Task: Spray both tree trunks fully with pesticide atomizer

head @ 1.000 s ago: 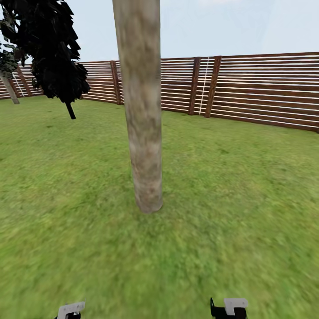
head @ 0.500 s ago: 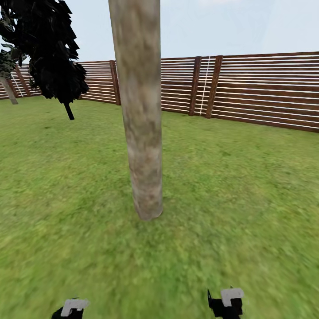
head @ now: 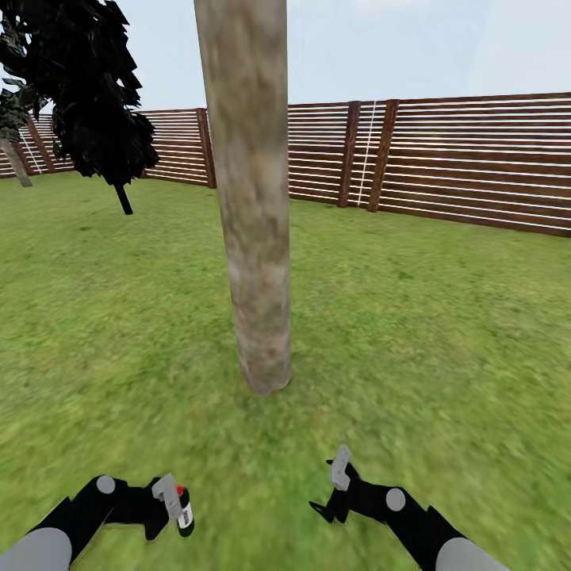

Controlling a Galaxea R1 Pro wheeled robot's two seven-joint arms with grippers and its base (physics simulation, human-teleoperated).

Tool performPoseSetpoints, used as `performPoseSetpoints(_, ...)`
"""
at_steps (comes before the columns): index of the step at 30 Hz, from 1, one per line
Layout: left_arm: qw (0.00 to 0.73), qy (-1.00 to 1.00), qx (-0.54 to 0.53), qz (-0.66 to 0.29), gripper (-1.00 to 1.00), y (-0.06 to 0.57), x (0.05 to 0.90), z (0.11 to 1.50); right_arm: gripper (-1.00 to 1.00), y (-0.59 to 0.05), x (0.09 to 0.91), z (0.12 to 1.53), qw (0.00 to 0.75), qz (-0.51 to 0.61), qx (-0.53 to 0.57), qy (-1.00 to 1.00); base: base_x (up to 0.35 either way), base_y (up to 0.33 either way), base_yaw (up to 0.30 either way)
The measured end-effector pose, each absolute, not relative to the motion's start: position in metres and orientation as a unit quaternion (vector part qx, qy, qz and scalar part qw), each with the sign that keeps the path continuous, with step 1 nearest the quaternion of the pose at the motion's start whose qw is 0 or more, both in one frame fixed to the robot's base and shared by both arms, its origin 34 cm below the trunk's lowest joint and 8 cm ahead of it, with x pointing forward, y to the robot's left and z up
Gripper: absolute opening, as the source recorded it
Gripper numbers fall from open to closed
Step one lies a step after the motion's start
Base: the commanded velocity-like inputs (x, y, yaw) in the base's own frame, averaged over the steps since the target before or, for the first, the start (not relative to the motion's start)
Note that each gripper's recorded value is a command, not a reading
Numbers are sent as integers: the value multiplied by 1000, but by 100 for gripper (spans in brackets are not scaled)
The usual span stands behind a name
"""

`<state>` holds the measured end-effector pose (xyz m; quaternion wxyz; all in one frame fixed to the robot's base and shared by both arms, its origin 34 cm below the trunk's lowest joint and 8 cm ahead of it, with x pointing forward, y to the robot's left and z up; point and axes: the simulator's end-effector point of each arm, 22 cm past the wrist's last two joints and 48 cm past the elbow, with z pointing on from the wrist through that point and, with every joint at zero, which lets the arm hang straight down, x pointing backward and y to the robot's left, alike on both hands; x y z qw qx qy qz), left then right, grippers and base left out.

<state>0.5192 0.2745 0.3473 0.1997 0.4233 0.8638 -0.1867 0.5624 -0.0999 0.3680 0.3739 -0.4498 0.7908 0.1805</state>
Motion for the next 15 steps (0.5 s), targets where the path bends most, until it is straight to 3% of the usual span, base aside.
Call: performPoseSetpoints(15,143,826,499,-218,-100,235,503,349,100,-55,557,408,367,265,-510,731,0,0,0)
